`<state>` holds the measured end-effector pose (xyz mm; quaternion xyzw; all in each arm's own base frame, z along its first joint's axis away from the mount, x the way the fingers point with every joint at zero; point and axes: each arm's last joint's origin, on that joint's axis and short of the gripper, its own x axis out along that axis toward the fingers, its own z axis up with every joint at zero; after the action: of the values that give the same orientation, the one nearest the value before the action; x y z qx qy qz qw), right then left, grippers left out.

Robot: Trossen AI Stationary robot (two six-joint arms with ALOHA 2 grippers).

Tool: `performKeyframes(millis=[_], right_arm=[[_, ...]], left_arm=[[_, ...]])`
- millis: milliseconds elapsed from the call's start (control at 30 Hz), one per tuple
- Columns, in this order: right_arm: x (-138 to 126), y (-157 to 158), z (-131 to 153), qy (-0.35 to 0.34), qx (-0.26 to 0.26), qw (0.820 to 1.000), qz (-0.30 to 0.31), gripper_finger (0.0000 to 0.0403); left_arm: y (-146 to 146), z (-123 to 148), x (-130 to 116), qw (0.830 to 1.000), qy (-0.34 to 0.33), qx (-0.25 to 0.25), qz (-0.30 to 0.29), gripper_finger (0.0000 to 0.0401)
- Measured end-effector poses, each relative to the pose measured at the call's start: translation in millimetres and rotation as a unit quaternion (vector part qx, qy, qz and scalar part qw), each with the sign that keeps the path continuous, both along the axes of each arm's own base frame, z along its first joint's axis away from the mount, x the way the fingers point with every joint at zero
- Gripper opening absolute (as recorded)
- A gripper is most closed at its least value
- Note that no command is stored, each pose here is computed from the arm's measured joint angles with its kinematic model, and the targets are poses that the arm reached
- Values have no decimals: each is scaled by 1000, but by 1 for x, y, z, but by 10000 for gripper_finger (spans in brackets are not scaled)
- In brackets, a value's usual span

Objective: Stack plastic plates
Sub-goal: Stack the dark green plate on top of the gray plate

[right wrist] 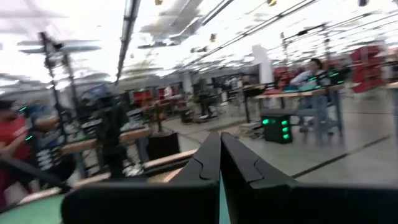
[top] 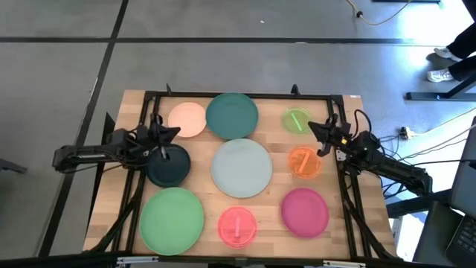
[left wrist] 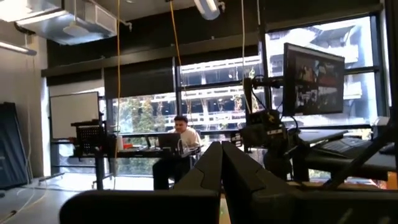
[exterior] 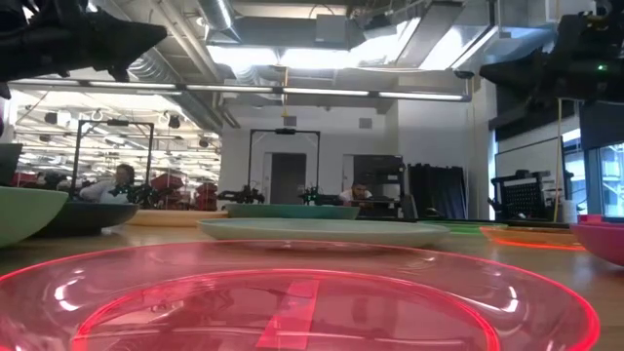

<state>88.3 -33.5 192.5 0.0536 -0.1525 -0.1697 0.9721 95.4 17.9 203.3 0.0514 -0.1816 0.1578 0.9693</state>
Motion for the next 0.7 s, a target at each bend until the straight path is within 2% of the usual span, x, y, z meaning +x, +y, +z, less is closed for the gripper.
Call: performKeyframes(millis=[200,400,600,700], right_arm=[[0,1,0,0,1,1000,26,2],[-2,2,7,-13,-65,998,1,2],[-3,2,10,-21,-85,996,-16,2],[-4,2,13,-38,-92,995,-22,2]], left_arm=[[-1,-5,13,999,46,-15,-17,0],[0,-2,26,996,82,-25,-7,0],[1,5,36,999,49,-19,-15,0],[1,-1,44,997,70,-14,-16,0]])
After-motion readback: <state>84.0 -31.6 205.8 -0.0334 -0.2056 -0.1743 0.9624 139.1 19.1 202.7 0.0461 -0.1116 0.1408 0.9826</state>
